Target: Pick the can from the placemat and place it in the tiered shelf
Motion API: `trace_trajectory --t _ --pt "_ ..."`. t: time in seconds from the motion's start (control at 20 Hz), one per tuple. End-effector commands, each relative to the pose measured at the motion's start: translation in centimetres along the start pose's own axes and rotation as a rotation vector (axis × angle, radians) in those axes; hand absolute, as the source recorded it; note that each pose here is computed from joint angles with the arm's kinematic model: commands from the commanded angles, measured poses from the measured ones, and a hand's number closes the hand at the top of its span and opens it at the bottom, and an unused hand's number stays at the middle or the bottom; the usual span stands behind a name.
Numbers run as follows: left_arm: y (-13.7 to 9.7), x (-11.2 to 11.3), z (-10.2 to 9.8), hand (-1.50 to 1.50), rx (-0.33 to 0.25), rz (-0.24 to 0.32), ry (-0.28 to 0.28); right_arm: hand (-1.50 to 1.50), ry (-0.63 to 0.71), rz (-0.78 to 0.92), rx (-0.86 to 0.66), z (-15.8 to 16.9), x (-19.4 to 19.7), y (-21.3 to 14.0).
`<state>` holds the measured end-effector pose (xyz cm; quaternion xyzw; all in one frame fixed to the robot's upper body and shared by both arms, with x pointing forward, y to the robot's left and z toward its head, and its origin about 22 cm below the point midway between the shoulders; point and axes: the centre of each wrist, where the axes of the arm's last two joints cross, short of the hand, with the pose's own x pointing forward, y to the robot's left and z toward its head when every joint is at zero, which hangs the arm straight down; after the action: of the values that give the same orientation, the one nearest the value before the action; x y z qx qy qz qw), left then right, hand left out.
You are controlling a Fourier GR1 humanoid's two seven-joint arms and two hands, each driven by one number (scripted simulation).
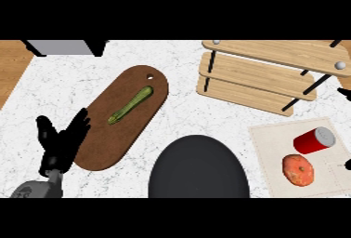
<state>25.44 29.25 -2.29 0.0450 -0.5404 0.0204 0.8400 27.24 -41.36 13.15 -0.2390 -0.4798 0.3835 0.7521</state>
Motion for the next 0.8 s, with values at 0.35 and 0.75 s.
trace_trajectory --t 0.35,0.75 --pt "-2.0 0.4 0.4 0.0 0.014 0.002 0.019 -1.5 0.12 0.089 -0.051 -1.8 -0.5 3.9" --pt "-1.0 -1.1 -0.1 0.0 -0.008 0.001 0.03 -1.5 0.121 0.08 -0.054 -1.1 0.0 5.8"
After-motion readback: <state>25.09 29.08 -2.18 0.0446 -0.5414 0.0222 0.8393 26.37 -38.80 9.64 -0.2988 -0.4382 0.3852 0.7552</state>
